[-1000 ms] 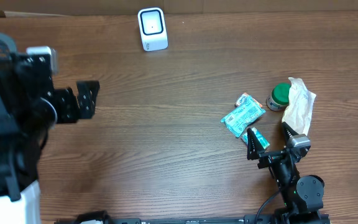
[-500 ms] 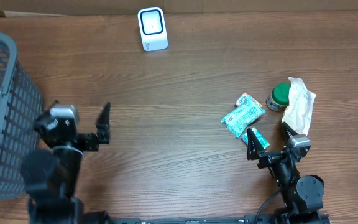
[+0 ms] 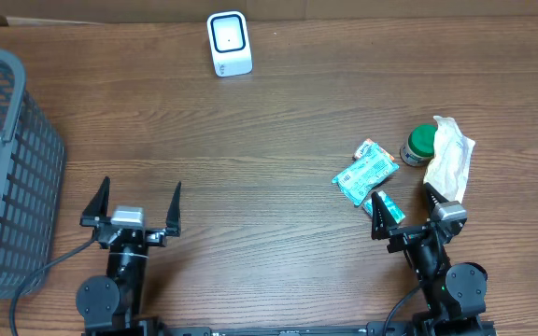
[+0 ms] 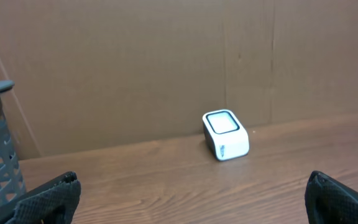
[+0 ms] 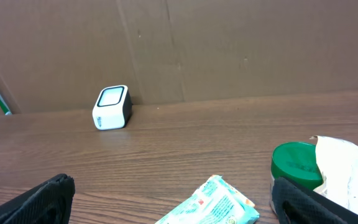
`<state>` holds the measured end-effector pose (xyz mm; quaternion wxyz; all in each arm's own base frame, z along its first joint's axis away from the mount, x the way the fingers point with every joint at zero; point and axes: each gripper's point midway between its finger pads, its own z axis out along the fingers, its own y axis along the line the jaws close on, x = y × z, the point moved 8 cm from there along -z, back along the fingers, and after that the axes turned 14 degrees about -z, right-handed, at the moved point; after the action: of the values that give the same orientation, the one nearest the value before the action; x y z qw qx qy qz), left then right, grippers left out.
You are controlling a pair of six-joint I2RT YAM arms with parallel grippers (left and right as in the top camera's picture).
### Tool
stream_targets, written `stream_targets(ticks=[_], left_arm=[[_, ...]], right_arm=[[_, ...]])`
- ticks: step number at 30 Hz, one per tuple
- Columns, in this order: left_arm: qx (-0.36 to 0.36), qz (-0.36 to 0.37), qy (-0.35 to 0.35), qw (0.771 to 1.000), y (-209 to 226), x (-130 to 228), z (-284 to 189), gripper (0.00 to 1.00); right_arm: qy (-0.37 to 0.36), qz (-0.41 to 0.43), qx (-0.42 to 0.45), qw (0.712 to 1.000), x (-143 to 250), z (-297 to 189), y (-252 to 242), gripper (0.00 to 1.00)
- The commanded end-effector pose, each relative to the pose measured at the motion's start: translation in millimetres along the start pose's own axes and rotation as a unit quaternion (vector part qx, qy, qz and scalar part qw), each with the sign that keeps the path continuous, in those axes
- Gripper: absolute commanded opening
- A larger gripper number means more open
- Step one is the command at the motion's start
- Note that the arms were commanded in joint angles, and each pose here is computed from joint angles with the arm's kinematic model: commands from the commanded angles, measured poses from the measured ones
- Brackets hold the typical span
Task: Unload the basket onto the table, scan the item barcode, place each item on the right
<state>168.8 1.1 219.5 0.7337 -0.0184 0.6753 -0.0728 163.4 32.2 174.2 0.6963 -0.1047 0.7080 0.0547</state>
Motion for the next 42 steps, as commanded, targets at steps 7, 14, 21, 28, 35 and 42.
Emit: stream_targets(ticks=[7,14,21,28,35,42], left_arm=[[0.006,0.042,0.0,0.999,2,30,-6,0.99],[-0.005,0.033,0.075,0.997,5,55,-8,1.0],[-0.003,0.033,0.074,0.997,5,54,-8,0.99],[-0.003,0.033,0.074,0.997,5,54,-8,1.0],[-0.003,0.033,0.074,0.997,5,54,-8,1.0],[-0.003,0.033,0.074,0.997,5,54,-8,0.99]], right_arm=[[-0.002,0.001,0.001,1.0,2,0,0,1.0],[-0.002,0.001,0.001,1.0,2,0,0,1.0],[-0.002,0.001,0.001,1.0,2,0,0,1.0],[-0.002,0.001,0.001,1.0,2,0,0,1.0],[-0.002,0.001,0.001,1.0,2,0,0,1.0],[-0.002,0.001,0.001,1.0,2,0,0,1.0]])
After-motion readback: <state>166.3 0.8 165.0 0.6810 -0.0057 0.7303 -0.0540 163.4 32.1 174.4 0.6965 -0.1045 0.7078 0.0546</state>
